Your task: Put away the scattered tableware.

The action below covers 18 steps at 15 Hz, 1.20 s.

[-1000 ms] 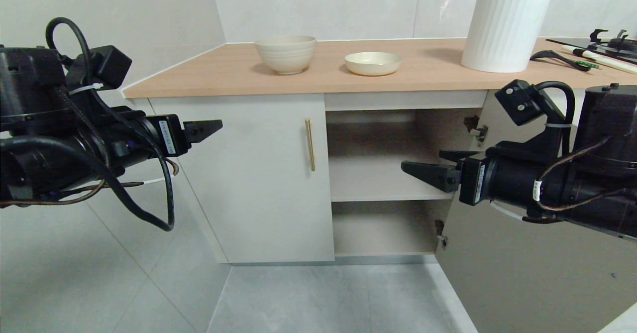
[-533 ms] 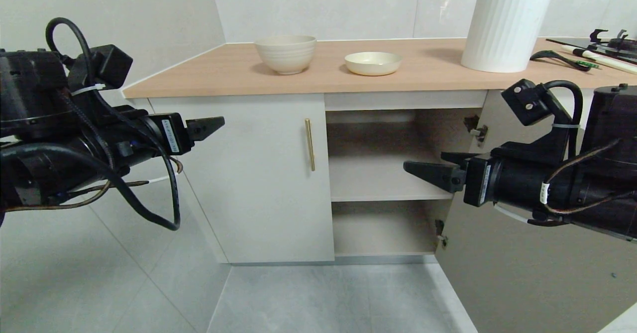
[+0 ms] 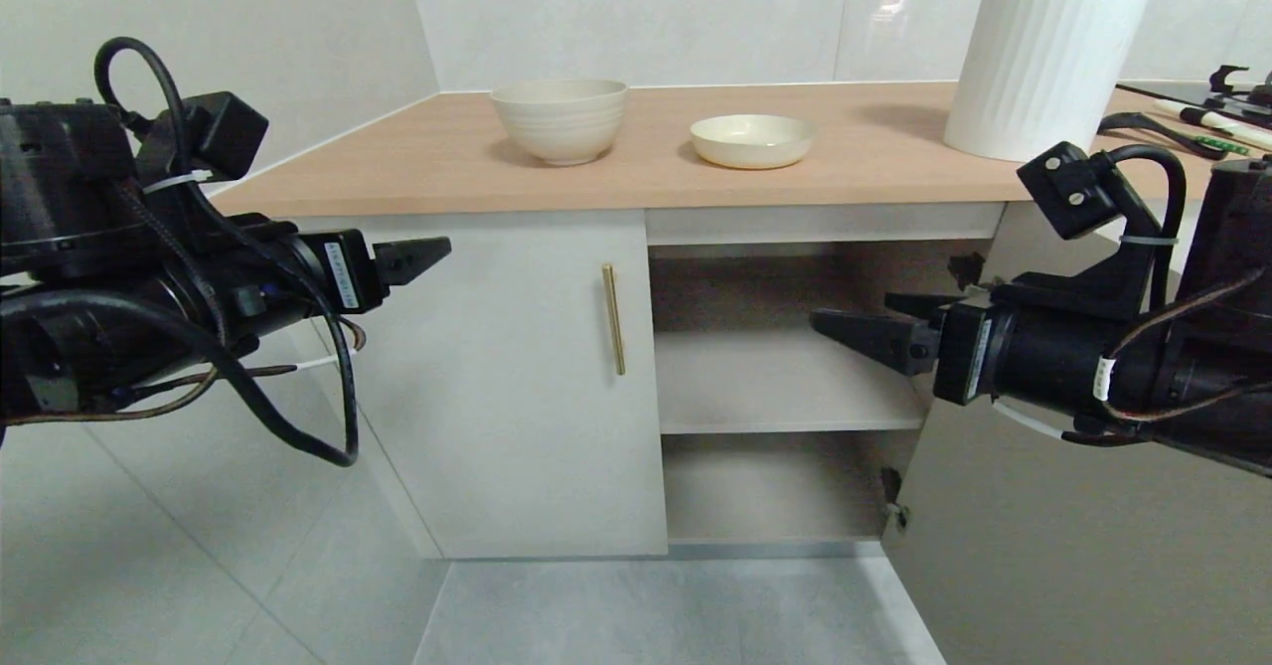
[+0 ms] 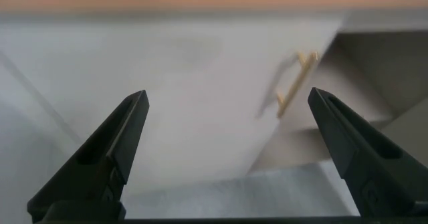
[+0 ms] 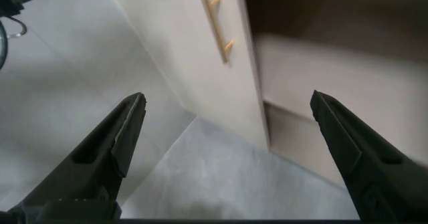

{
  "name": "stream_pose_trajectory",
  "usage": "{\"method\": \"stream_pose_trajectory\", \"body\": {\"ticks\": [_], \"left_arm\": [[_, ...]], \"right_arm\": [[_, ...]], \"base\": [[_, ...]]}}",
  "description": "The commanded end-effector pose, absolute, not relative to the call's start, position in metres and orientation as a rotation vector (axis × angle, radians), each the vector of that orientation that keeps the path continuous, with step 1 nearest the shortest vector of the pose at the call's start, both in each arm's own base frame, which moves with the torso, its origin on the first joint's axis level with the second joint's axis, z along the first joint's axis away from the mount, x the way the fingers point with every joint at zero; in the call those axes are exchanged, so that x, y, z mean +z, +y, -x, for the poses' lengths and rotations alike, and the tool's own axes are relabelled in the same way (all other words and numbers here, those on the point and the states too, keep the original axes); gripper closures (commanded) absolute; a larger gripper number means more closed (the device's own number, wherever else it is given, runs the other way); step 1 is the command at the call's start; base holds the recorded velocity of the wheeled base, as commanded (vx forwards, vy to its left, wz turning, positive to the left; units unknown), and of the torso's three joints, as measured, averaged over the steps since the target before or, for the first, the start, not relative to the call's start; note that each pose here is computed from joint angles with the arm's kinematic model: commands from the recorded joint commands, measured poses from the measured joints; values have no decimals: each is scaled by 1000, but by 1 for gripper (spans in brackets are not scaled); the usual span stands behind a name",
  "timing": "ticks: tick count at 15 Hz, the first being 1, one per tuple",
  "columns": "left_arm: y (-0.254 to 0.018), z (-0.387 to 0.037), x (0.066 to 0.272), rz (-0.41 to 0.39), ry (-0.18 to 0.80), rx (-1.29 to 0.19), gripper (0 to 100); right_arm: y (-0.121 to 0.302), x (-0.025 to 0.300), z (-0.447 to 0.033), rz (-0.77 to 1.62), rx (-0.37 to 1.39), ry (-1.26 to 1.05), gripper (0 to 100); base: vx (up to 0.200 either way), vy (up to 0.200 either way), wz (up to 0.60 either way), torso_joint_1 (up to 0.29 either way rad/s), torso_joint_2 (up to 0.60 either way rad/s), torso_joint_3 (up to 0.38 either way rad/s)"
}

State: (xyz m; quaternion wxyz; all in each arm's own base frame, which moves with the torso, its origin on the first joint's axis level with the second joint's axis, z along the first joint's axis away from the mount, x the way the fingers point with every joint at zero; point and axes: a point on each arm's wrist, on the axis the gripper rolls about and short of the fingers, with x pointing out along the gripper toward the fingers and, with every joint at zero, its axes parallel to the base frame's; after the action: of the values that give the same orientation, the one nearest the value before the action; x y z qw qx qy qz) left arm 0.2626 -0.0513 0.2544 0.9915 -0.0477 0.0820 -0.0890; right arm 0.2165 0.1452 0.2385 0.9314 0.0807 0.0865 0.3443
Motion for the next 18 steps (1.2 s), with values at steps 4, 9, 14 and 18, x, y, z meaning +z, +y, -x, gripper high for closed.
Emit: {"method": "stream_pose_trajectory", "body": {"ticks": [4,9,14,18], "left_arm": [[-55,-259,255,95,159,-194,0],[-55,-260,255,95,161,-193,0],[-55,-261,254,95,164,-193,0],[-55,-261,253,96,167,-195,0]], "right_arm": [[141,246,-210,-172,709,147,0],[143,247,-202,-170,734,146,0],[143,247,-202,-170,734,146,0],[143,247,-202,-171,733,143,0]], "base": [[100,0,0,0,4,0],[0,0,0,1,-26,-28],[0,0,0,42,-327,-329],[0,0,0,104,-499,-344]]}}
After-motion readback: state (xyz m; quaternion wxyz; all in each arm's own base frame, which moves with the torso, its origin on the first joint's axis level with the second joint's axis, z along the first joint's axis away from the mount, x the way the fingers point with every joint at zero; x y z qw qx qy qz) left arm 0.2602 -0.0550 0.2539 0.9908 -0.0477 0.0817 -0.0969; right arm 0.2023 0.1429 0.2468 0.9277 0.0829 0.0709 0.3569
